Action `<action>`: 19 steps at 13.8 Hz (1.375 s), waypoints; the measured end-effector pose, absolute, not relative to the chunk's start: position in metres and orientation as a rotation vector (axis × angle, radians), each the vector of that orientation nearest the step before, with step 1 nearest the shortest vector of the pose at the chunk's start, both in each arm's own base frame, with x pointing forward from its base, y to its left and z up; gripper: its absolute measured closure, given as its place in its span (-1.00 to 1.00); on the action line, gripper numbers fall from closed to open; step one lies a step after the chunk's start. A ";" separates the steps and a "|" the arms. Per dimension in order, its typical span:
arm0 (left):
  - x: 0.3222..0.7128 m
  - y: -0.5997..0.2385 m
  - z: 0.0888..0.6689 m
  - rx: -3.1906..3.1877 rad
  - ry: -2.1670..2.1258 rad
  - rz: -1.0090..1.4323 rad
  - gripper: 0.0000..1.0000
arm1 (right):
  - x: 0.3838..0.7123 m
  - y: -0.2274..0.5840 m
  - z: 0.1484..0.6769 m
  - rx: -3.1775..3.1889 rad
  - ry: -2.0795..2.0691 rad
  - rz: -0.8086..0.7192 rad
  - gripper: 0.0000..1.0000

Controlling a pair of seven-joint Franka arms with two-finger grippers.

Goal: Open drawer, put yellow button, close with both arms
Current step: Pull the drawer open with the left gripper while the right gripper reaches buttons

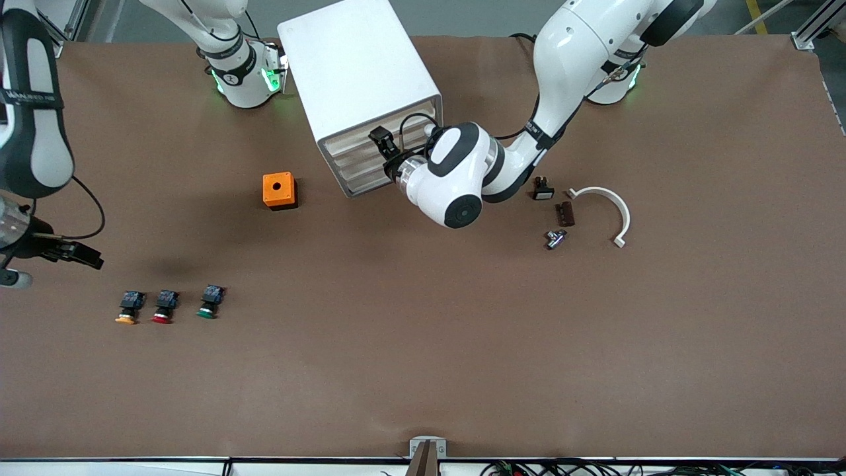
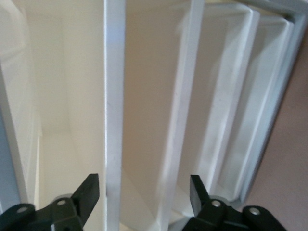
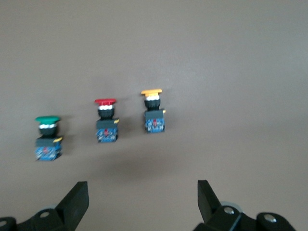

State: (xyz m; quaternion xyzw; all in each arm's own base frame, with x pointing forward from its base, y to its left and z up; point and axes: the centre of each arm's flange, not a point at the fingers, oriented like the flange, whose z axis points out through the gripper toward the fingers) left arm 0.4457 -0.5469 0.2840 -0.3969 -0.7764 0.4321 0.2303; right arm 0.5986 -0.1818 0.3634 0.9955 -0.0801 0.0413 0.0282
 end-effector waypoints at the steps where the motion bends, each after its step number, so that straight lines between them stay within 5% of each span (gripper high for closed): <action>1: 0.443 -0.547 0.283 -1.092 -2.119 1.185 -0.58 | 0.600 -0.187 0.344 3.066 -0.226 0.147 -1.00; 4: 0.432 -0.552 0.277 -1.098 -2.080 1.169 -0.45 | 0.607 -0.203 0.282 3.046 -0.193 0.180 -1.00; 12: 0.423 -0.553 0.285 -1.191 -1.943 1.243 0.76 | 0.628 -0.199 0.203 3.089 -0.229 0.107 -1.00; 19: 0.469 -0.512 0.274 -1.118 -1.951 1.387 0.81 | 0.637 -0.200 0.191 3.089 -0.217 0.103 -1.00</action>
